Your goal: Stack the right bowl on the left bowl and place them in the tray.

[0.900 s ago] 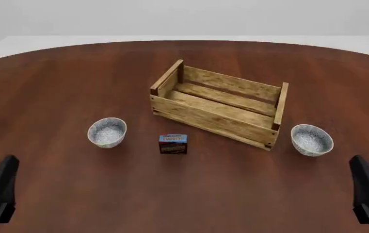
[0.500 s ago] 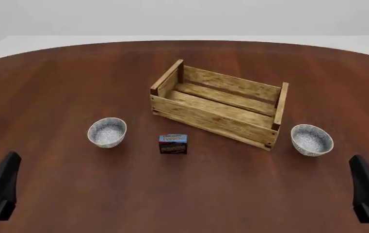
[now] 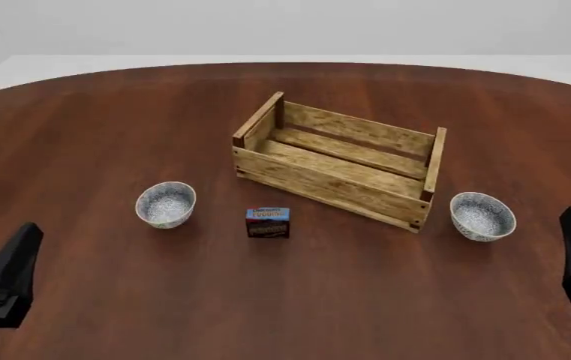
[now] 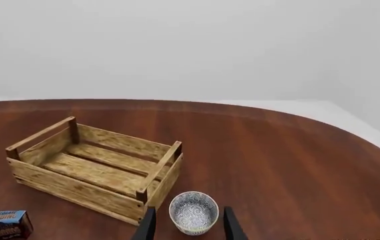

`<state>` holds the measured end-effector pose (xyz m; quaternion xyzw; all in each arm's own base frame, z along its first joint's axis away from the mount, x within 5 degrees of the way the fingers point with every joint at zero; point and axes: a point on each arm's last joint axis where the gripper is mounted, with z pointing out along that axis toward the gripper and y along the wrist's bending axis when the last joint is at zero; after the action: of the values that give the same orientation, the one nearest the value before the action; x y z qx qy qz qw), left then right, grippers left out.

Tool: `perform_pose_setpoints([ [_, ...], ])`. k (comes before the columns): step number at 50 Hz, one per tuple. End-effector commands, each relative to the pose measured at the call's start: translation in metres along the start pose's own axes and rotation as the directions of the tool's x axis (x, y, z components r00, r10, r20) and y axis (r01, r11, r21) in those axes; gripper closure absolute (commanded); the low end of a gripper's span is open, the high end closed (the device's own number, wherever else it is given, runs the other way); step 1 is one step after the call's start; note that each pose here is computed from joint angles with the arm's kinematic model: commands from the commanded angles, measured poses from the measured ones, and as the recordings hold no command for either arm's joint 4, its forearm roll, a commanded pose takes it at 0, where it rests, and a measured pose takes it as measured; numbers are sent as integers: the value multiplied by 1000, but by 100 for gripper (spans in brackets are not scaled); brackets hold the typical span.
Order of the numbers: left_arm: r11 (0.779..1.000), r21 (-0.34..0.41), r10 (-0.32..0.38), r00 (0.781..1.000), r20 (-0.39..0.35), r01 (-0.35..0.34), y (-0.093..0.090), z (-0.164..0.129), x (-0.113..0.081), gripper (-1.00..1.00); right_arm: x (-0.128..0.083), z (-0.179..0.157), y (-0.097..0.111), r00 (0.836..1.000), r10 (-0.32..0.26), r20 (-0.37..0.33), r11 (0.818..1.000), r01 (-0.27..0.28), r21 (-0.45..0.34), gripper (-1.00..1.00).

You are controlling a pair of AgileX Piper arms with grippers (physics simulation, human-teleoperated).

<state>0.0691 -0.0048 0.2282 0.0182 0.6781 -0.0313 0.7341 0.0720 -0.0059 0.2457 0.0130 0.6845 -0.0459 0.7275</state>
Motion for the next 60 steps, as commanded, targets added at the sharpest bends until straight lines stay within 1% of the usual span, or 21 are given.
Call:
perform_pose_setpoints([
  [1,1000,18,-8,1000,-3,8,-1,3,0,-100,-6,18,-3,999,-16,-47,1000,17,22,-100],
  [6,1000,24,-13,1000,-4,13,-2,3,2,-100,-6,31,-4,997,6,-80,999,-3,36,-100],
  [9,1000,26,-16,1000,-3,16,-2,3,2,-100,-7,35,-5,996,3,-92,999,0,38,-100],
  [11,999,27,-17,1000,-3,17,-2,3,1,-100,-5,46,-7,991,49,-128,998,-42,56,-100],
  [13,999,28,-18,1000,-3,18,-2,3,1,-100,-5,45,-6,992,20,-125,999,-14,47,-100],
  [14,999,29,-18,1000,-4,18,-2,3,1,-100,-3,50,-6,988,46,-147,998,-39,49,-100],
  [15,999,31,-20,1000,-3,20,-2,3,1,-100,-5,52,-7,987,52,-154,998,-44,52,-100],
  [16,999,32,-19,1000,-3,19,-2,3,1,-100,-6,52,-6,987,36,-157,999,-29,46,-100],
  [18,999,35,-20,1000,-2,20,-3,3,0,-100,-6,59,-8,981,67,-182,997,-57,59,-100],
  [19,999,36,-22,1000,-2,22,-3,3,0,-100,-7,59,-8,983,50,-178,998,-41,56,-100],
  [22,999,39,-22,1000,-2,22,-3,4,2,-100,-9,63,-11,980,68,-187,995,-55,78,-100],
  [24,999,43,-23,1000,-4,23,-3,5,3,-100,-10,65,-12,981,49,-189,996,-34,80,-100],
  [25,999,45,-23,1000,-4,23,-3,6,3,-100,-10,67,-12,979,63,-195,995,-47,85,-100],
  [28,999,47,-21,1000,-4,22,-4,6,2,-100,-8,68,-13,979,54,-199,995,-36,91,-100],
  [29,999,47,-20,1000,-2,21,-4,7,1,-100,-5,74,-17,974,79,-213,992,-55,115,-100],
  [33,999,48,-18,1000,-2,18,-4,7,1,-100,-4,80,-18,971,83,-224,991,-56,123,-100],
  [35,999,49,-19,1000,-1,19,-4,7,1,-100,-3,84,-21,967,102,-235,988,-71,138,-100],
  [39,999,49,-19,1000,-1,20,-4,7,1,-100,-2,87,-24,966,95,-242,987,-59,152,-100],
  [46,998,55,-19,1000,-6,19,-4,8,3,-100,-3,87,-29,962,113,-248,980,-68,185,-100],
  [47,998,58,-19,1000,-5,19,-4,8,2,-100,-2,89,-30,958,130,-256,977,-79,197,-100],
  [60,998,64,-22,1000,-11,23,-5,8,6,-100,1,90,-30,945,119,-305,980,-62,190,-100],
])
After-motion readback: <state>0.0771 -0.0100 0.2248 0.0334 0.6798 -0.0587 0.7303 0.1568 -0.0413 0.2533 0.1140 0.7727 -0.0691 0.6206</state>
